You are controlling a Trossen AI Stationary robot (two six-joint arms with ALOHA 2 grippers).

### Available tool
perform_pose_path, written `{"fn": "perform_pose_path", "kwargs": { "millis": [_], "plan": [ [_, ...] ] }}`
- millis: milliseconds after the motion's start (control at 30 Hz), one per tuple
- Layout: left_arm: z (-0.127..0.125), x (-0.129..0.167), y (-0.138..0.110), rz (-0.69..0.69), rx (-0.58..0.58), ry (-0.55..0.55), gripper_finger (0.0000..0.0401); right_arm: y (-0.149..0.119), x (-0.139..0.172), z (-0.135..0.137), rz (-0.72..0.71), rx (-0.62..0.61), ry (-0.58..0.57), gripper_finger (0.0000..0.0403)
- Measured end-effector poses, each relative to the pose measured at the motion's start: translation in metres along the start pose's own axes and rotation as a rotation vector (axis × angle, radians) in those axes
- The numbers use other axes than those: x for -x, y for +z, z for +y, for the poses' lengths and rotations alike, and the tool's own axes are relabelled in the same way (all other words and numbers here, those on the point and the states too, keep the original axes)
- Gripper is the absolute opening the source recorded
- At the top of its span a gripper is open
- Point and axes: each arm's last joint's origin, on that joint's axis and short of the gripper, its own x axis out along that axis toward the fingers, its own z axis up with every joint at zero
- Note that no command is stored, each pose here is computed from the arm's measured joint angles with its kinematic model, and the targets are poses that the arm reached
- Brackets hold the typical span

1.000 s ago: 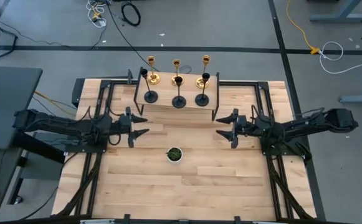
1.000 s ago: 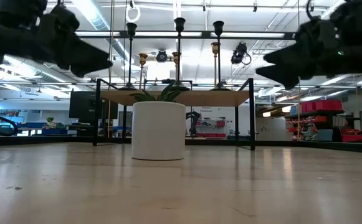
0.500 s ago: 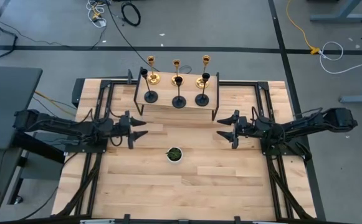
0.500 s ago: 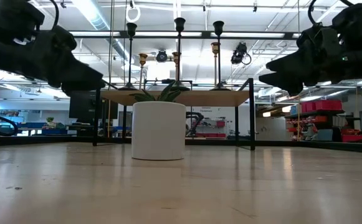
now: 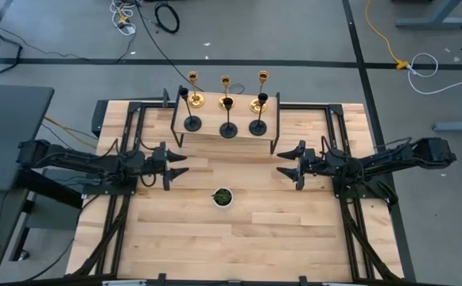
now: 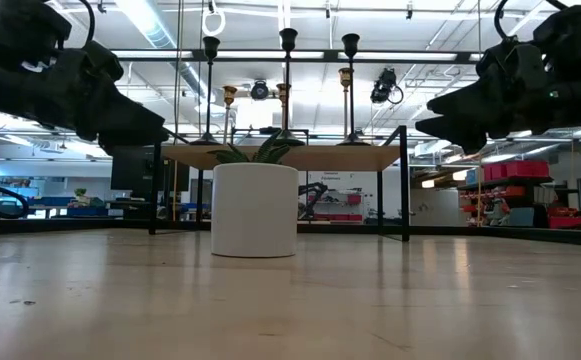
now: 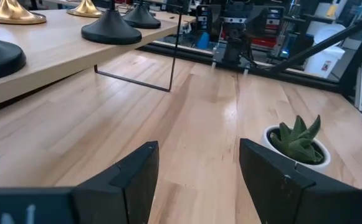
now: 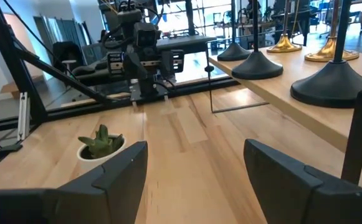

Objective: Pick & Place candle stick holders
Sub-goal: Return to Home Position

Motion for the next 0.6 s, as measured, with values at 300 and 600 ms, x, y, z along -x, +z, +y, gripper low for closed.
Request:
{"fn": "perform_pose_path", "kwargs": {
  "millis": [300, 600],
  "plan": [
    [0.000, 0.007, 0.010, -0.083, 0.019, -0.017, 0.0222, 0.013, 0.007, 0.000, -0.095, -0.010, -0.014, 0.0265],
    [0.000, 0.033, 0.038, -0.381, 0.087, -0.076, 0.0222, 0.041, 0.026, 0.003, -0.320, -0.034, 0.018, 0.0265]
  ]
}}
